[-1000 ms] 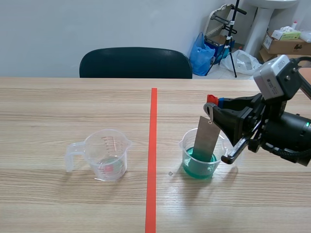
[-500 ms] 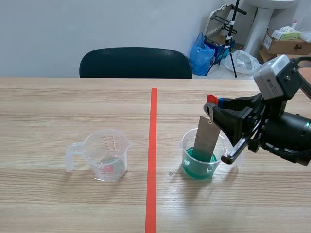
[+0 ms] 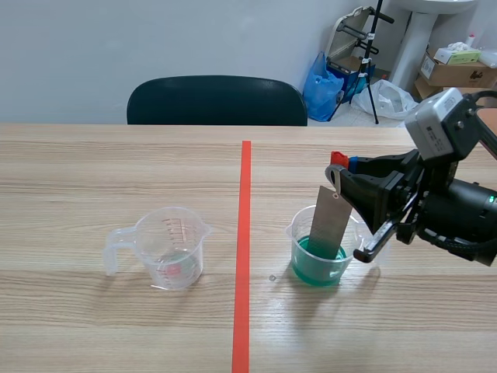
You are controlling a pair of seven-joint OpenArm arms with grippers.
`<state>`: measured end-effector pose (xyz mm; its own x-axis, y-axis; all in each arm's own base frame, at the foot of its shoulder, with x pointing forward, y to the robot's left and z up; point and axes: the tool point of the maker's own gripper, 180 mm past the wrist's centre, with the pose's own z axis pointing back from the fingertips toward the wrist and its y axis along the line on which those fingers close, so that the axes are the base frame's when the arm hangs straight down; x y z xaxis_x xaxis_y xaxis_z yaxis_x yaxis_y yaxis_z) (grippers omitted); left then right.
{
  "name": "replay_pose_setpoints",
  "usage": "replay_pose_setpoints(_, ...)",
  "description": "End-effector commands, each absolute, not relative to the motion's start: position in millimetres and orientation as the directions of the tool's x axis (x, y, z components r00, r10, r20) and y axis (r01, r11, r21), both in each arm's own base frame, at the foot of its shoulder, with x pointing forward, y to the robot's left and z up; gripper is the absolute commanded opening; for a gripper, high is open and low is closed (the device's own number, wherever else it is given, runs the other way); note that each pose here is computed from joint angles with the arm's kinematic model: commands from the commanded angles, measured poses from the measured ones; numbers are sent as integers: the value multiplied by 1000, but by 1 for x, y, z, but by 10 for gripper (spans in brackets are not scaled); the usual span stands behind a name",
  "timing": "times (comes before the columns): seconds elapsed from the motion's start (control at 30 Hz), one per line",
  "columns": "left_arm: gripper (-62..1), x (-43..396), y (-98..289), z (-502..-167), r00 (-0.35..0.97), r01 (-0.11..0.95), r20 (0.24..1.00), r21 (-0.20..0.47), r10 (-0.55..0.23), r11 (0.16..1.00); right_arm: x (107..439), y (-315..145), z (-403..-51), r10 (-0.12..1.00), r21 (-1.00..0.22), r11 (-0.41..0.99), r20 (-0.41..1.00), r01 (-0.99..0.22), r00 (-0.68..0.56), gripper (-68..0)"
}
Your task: Do the redox reaction experiment
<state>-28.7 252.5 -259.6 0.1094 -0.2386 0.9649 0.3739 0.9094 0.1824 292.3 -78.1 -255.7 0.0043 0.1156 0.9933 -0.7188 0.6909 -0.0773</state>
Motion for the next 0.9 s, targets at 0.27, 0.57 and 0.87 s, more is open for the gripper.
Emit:
replay_pose_setpoints(0.27,14,-26,250,-249,54,366,974,184,-218,912,296,-80,-250,114,-91,692,993,-716,-15,-669)
replay_pose_setpoints(0.57,14,-26,250,-249,54,366,974,184,-218,912,296,-80,-250,114,-91,692,993,-716,-15,-669)
replay_pose_setpoints(0.87,14,-26,250,-249,54,366,974,184,-218,912,296,-80,-251,120,-90,692,993,-716,-10,-669)
